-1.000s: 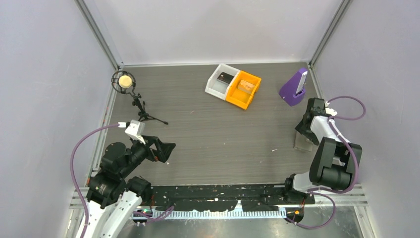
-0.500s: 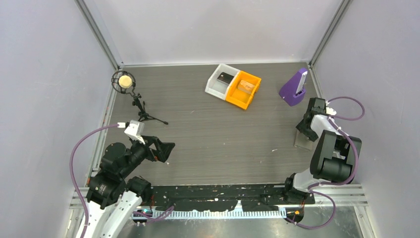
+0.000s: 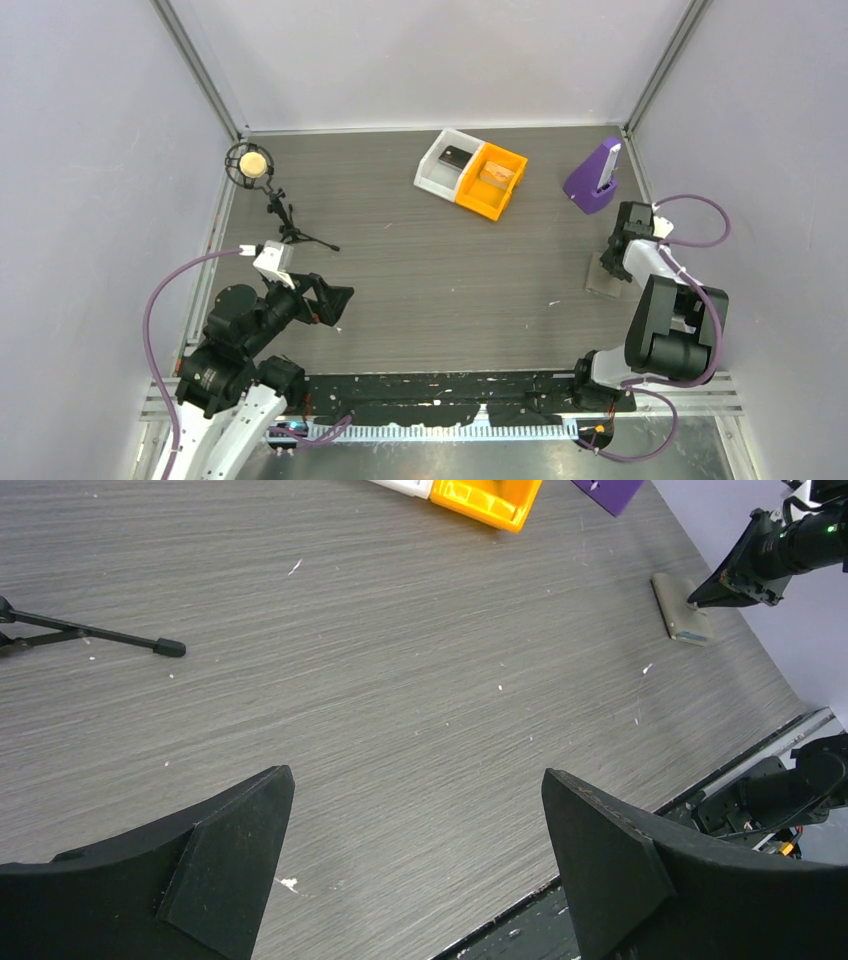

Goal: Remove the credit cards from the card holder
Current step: Move the card holder to the center of the board.

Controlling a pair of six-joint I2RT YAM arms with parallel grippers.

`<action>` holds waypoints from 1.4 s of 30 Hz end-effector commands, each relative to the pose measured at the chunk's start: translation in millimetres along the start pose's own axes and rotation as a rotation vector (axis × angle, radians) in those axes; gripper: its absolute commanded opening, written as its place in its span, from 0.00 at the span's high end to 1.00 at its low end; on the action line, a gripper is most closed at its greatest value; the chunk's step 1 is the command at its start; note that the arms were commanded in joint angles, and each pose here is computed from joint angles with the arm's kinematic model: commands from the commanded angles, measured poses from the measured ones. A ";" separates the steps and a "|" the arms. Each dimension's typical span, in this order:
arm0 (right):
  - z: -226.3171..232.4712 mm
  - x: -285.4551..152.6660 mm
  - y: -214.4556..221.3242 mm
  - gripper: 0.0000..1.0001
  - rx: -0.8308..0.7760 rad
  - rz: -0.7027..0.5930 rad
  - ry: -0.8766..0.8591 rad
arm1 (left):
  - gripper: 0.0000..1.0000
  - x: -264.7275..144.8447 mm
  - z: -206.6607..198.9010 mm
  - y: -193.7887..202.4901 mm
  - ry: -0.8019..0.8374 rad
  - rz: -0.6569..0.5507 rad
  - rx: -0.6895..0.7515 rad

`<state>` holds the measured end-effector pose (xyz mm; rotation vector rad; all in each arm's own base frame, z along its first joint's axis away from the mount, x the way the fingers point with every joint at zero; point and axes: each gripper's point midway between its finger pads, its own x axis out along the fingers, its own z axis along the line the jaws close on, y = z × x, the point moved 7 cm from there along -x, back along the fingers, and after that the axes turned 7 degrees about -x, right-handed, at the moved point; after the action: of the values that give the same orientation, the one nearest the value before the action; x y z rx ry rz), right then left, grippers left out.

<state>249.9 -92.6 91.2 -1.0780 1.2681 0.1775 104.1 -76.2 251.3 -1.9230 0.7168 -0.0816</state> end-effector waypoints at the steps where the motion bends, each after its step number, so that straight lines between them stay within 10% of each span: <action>1: 15.0 -10.5 14.2 0.94 -0.066 0.035 -0.075 | 0.01 0.7 -0.7 -2.7 -0.003 0.009 0.017; 18: 129.1 -121.8 117.3 0.95 -0.572 -0.038 -0.557 | 0.01 0.7 3.2 -0.7 -0.034 0.019 0.015; 32: 165.8 -183.7 215.6 0.95 -0.570 0.108 -0.939 | 0.01 4.4 6.0 3.5 -0.066 0.071 -0.006; 42: 153.8 -181.7 210.7 0.54 -0.906 -0.063 -0.923 | 0.01 5.2 4.4 2.7 -0.055 0.087 0.006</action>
<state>148.1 209.5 100.7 -1.3647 0.3921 1.1247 110.3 -76.7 230.7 -1.8841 0.7881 0.0935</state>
